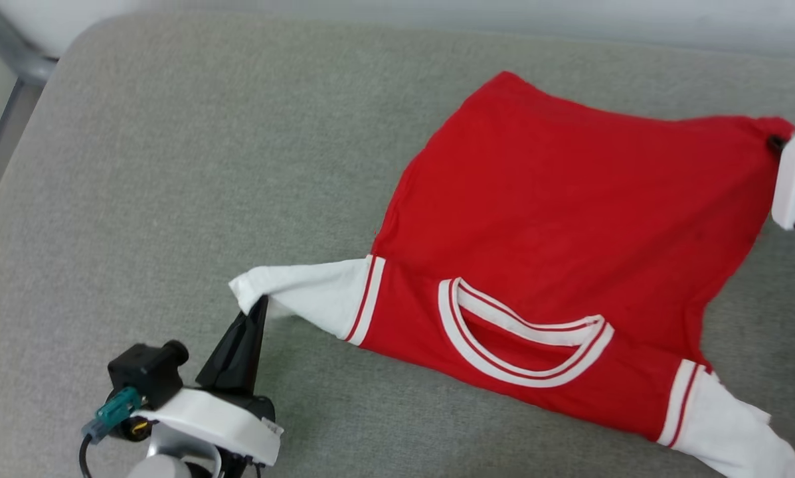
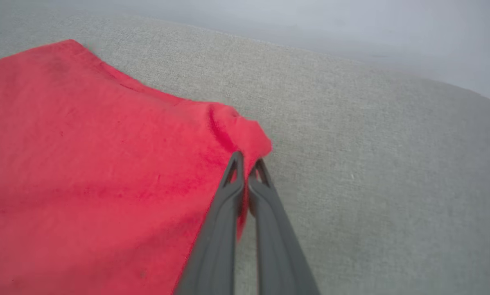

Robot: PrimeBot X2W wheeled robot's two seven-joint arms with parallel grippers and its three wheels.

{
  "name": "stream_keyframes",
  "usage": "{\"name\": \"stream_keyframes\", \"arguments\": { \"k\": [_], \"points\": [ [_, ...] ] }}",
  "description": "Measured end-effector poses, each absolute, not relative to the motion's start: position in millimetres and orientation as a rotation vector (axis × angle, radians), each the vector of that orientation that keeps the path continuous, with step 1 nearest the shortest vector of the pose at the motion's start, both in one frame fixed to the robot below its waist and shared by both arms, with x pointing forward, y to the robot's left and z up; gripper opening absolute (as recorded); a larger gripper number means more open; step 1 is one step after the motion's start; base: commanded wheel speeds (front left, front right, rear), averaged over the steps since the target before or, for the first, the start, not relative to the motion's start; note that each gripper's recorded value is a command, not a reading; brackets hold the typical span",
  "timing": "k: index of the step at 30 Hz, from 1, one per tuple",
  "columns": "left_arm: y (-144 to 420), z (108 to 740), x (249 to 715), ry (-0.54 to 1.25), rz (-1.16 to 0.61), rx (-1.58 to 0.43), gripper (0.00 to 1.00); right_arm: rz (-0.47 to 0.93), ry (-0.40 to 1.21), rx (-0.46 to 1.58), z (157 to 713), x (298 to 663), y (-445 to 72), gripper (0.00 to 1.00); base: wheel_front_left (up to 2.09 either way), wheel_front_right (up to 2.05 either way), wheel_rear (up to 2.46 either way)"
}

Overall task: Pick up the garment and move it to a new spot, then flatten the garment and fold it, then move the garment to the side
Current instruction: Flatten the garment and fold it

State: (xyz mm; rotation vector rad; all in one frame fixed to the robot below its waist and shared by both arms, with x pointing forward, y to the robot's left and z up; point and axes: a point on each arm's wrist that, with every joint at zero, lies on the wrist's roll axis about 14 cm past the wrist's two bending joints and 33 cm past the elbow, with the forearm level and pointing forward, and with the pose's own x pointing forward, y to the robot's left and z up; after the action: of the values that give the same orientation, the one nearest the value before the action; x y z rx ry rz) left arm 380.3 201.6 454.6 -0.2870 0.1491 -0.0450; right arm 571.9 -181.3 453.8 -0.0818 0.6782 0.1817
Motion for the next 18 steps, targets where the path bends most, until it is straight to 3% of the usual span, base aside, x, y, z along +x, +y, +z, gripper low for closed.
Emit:
{"name": "stream_keyframes", "arguments": {
  "k": [7, 18],
  "points": [
    [199, 458, 366, 0.159, -0.059, -0.288, 0.00, 0.119, 0.663, -0.080, 465, 502, -227, 0.00, 0.00, 0.00, 0.00],
    [185, 452, 350, 0.215, -0.098, -0.293, 0.00, -0.044, 0.821, 0.073, 413, 341, -268, 0.00, 0.00, 0.00, 0.00]
  ]
}}
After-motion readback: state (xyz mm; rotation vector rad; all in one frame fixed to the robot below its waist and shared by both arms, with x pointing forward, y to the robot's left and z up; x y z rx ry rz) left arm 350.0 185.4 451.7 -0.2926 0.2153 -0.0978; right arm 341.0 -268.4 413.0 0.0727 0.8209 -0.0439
